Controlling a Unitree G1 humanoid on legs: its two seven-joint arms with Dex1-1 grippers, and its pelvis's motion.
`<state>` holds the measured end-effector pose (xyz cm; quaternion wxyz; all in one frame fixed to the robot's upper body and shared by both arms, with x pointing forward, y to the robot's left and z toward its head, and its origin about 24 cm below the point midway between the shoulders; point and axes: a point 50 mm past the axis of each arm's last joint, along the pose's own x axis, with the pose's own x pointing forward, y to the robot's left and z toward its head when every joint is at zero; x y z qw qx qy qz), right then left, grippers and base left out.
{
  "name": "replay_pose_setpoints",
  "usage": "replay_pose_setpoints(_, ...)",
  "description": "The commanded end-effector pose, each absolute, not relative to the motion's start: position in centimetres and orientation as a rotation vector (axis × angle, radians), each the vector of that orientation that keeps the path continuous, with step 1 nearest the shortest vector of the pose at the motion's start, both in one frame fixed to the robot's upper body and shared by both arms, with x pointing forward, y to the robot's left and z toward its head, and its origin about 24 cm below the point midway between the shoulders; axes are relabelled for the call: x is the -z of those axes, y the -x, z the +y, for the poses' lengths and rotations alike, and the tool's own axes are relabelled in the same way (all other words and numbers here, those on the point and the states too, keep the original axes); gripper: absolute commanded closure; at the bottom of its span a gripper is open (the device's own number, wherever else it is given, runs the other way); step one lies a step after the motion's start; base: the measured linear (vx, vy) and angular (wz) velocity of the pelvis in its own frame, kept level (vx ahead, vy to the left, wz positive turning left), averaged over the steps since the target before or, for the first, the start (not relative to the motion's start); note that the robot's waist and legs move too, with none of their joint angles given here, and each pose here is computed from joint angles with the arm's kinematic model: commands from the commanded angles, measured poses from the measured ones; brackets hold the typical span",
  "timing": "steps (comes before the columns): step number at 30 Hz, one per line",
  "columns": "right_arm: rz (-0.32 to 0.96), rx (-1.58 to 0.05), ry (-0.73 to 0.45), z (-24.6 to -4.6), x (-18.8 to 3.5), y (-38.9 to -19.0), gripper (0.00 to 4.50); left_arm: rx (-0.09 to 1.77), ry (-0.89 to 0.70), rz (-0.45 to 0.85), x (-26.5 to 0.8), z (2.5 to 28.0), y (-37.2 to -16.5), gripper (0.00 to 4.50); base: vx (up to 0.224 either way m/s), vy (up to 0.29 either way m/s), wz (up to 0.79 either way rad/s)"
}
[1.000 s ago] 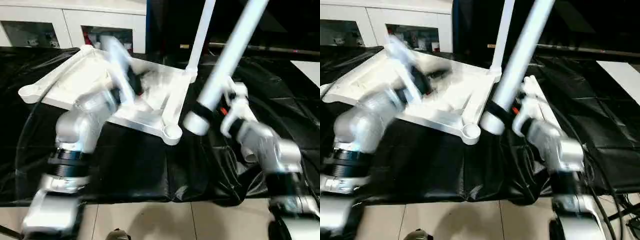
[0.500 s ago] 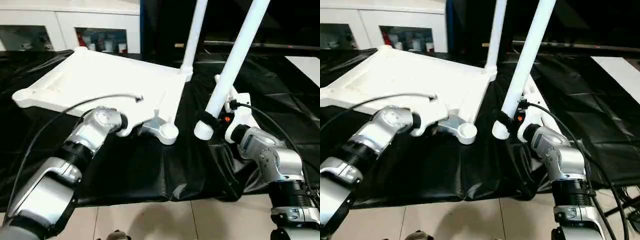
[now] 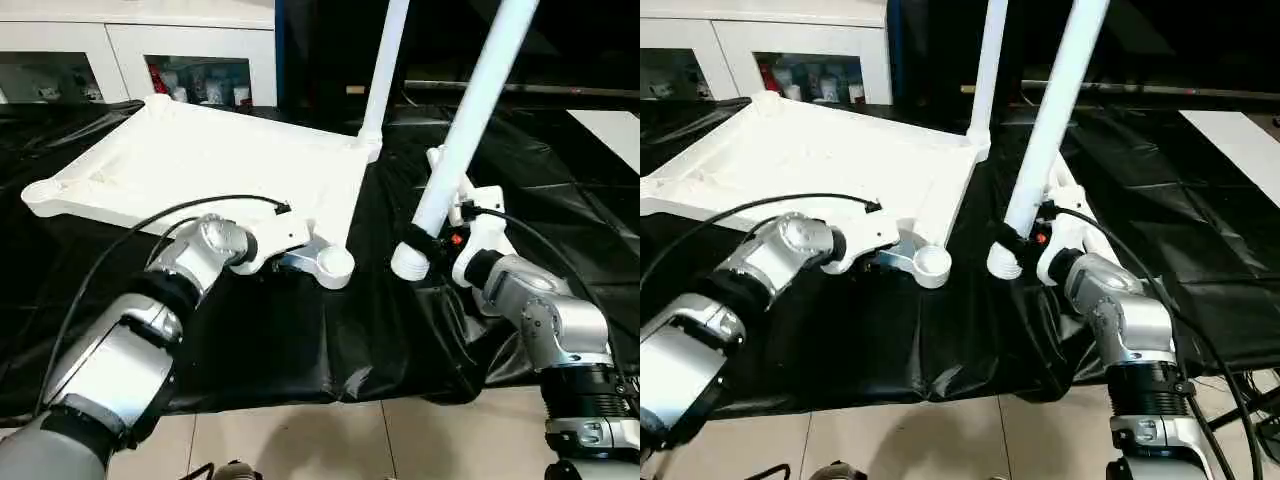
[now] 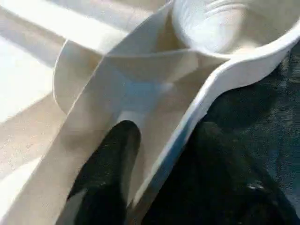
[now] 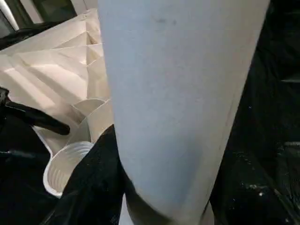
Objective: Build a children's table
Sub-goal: Pick table leg
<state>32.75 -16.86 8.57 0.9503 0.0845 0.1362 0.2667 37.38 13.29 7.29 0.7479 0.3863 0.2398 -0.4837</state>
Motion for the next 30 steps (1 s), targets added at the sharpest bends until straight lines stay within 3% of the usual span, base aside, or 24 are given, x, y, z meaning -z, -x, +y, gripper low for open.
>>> replay_pose_setpoints(1,0.244,-0.552,-0.139,-17.0,-9.4,-33.0,2.57,1.147,-0.878,0.579,-7.0,13.4,-36.9,2.49,0.0,0.0,0.0)
replay_pose_setpoints(4,0.244,-0.56,-0.13,-16.9,-9.4,-33.2,2.57,1.273,-0.884,0.629,-7.2,13.2,-36.2,2.54,0.0,0.0,0.0)
replay_pose_setpoints(6,0.247,-0.564,-0.124,-16.8,-9.3,-33.3,2.57,1.329,-0.848,0.65,-7.5,13.0,-35.9,2.94,0.0,0.0,0.0)
replay_pose_setpoints(10,0.249,-0.567,-0.122,-16.6,-9.1,-33.3,2.57,1.343,-0.797,0.669,-7.4,12.9,-35.6,2.99,0.0,0.0,0.0)
replay_pose_setpoints(11,0.249,-0.569,-0.121,-16.5,-9.0,-33.3,2.57,1.317,-0.731,0.666,-7.3,12.5,-35.6,3.3,0.0,0.0,0.0)
replay_pose_setpoints(14,0.247,-0.572,-0.124,-16.4,-8.9,-33.2,2.57,1.203,-0.543,0.664,-6.7,11.8,-35.7,3.36,0.0,0.0,0.0)
replay_pose_setpoints(20,0.246,-0.574,-0.13,-16.2,-8.8,-33.1,2.57,1.048,-0.414,0.703,-5.2,12.2,-35.2,3.73,0.0,0.0,0.0)
replay_pose_setpoints(26,0.25,-0.575,-0.131,-16.1,-8.5,-32.9,2.57,0.927,-0.389,0.705,-4.4,12.3,-34.8,4.0,0.0,0.0,0.0)
replay_pose_setpoints(30,0.256,-0.576,-0.13,-16.1,-8.4,-32.9,2.57,0.931,-0.441,0.585,-4.5,11.8,-34.4,4.17,0.0,0.0,0.0)
